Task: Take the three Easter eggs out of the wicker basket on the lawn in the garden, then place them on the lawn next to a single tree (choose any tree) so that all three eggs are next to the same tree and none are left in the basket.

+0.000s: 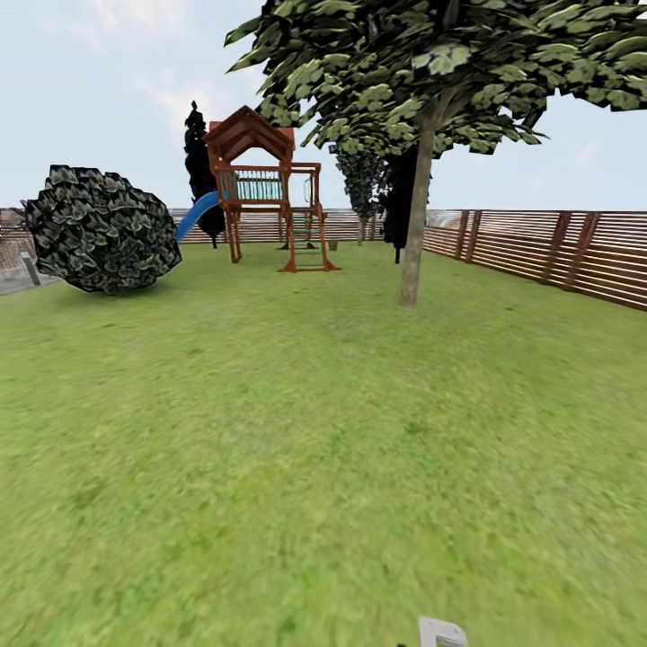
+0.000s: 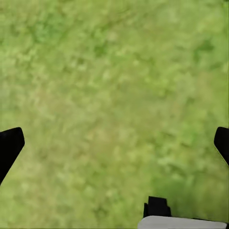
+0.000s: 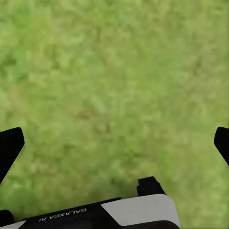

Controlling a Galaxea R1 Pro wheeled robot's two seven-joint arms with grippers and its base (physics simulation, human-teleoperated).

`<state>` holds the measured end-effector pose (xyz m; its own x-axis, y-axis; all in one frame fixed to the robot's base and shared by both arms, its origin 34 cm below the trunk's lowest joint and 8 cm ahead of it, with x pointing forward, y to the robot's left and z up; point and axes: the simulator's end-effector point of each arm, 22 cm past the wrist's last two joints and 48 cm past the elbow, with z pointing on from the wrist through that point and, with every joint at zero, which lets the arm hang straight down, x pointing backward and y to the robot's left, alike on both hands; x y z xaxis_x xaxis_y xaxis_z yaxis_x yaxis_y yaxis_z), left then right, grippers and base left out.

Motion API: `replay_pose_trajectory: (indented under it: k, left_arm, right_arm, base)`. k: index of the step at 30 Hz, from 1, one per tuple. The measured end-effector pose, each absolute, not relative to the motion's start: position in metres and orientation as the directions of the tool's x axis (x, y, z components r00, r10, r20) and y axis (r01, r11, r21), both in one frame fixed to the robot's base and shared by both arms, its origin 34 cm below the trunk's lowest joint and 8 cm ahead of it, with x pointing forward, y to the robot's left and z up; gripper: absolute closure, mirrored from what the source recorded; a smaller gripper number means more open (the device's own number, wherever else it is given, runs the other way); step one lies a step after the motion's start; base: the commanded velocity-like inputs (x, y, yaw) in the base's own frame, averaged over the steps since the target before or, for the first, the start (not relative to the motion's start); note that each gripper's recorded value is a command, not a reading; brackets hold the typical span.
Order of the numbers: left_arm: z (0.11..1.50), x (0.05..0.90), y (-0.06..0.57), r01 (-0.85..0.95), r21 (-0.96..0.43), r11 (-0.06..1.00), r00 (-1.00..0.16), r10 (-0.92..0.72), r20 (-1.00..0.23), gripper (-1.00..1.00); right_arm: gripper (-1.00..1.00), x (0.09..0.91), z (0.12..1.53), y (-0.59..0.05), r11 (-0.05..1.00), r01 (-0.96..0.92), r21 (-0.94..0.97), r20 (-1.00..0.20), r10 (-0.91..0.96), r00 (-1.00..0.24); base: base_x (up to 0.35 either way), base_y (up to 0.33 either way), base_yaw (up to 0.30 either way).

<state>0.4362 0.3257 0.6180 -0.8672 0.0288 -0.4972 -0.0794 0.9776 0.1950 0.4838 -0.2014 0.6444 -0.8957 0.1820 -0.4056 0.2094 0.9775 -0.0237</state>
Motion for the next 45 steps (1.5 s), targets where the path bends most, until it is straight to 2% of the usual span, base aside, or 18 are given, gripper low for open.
replay_pose_trajectory:
  k: [45]
  left_arm:
    - [0.6171, 0.4338, 0.3267, -0.074, 0.198, 0.977, -0.865, 0.036, -0.5, -1.0]
  right_arm:
    - [-1.0, 0.4842, 0.6447, -0.2002, 0.978, 0.209, -0.022, -0.408, 0.182, -0.895]
  base:
    - [0.322, 0.0, 0.001]
